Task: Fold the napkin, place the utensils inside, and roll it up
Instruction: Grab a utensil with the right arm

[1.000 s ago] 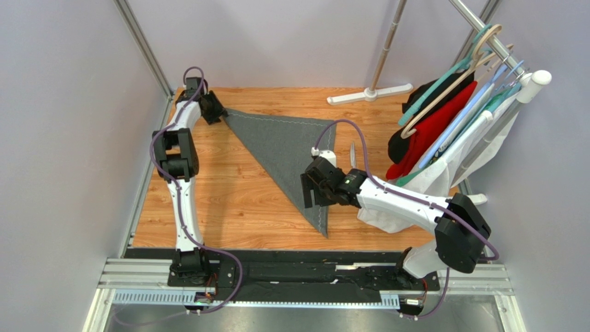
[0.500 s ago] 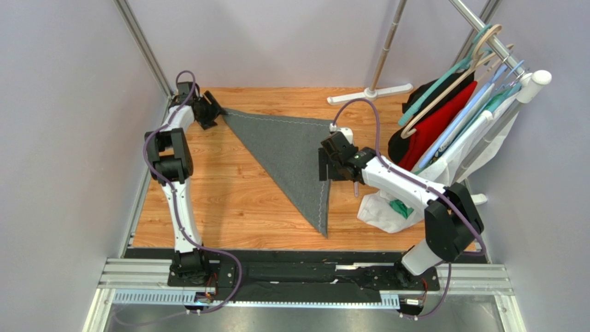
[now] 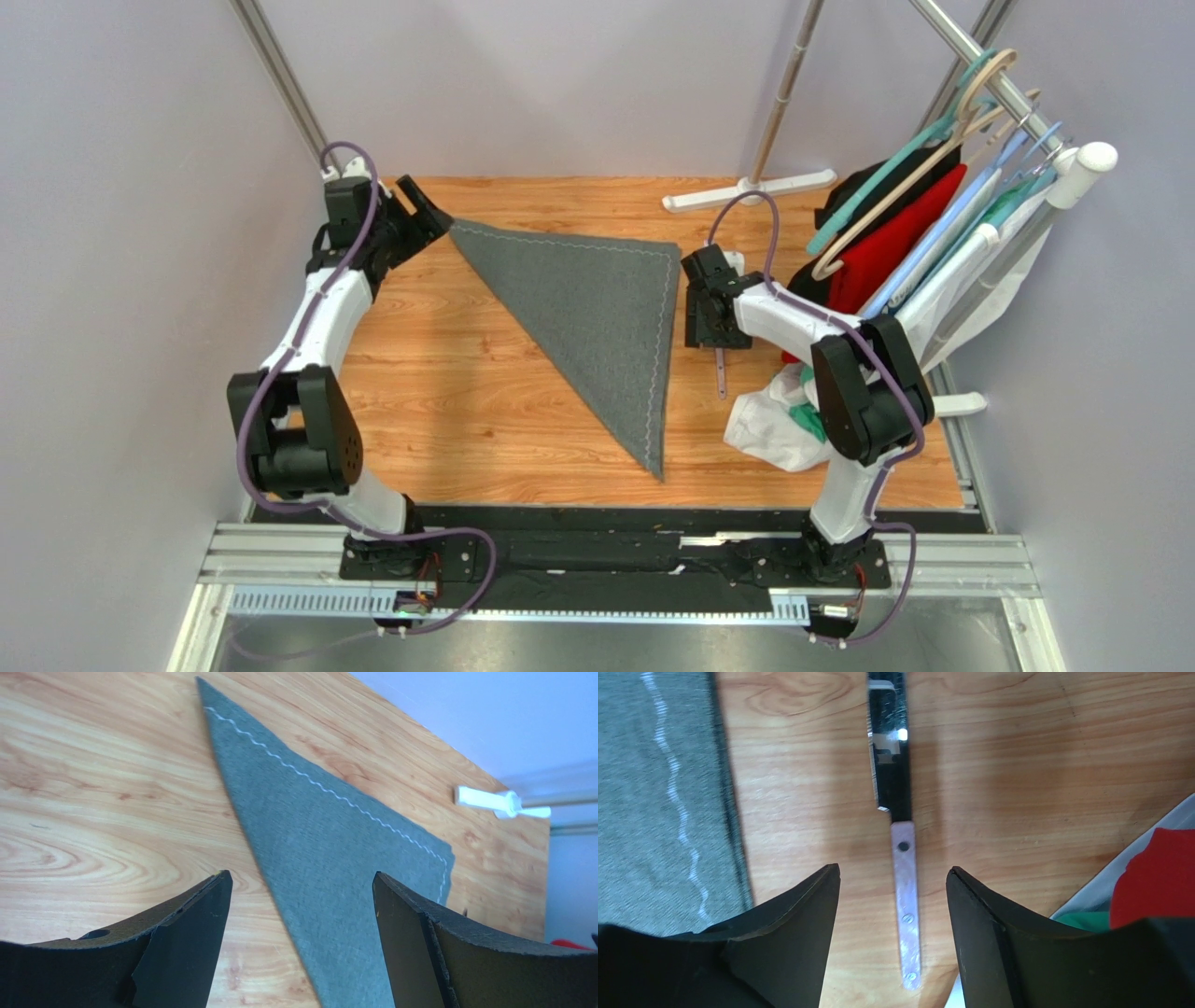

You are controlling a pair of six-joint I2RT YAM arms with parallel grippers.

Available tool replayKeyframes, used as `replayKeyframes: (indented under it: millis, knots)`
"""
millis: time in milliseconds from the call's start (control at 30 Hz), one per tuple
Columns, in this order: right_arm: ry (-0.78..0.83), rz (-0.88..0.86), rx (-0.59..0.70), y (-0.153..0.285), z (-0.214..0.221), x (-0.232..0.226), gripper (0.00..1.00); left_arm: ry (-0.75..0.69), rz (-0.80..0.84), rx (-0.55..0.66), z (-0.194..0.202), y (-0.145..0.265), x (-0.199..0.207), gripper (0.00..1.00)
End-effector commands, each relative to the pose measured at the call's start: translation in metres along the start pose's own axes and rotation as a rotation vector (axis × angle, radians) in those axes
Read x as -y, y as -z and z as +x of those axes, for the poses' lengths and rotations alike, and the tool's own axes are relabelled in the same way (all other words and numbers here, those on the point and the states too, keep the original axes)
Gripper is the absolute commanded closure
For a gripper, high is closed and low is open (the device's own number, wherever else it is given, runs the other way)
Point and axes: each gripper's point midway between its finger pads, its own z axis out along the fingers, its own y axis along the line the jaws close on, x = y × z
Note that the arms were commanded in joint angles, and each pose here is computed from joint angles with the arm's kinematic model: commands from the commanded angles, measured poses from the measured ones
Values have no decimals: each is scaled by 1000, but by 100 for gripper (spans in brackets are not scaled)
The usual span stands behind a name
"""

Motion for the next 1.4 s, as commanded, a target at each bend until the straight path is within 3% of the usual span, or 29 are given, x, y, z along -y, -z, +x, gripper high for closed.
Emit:
replayKeyframes:
  millis: [0, 167, 500, 1033, 1133, 1233, 1367]
  knots:
    - [-8, 9, 21, -14, -12, 4, 41, -69, 16, -39, 31, 17, 8, 17]
    - [-13, 15, -5, -20, -3, 14, 43, -90, 42, -40, 42, 35, 17, 17]
    - [-4, -59, -79, -20, 21, 6, 60, -84, 104, -31, 37, 46, 36, 17]
    - [-8, -143, -170, -15, 53, 1, 69, -79, 240, 33, 19, 104, 77, 17]
    - [-1, -120, -179, -19, 56, 3, 78, -75, 264, 25, 20, 108, 82, 17]
    - [8, -102, -171, -18, 56, 5, 97, -67, 284, 17, 21, 113, 87, 17]
    - [13, -102, -124, -8, 43, 3, 100, -57, 328, -3, 25, 127, 96, 17]
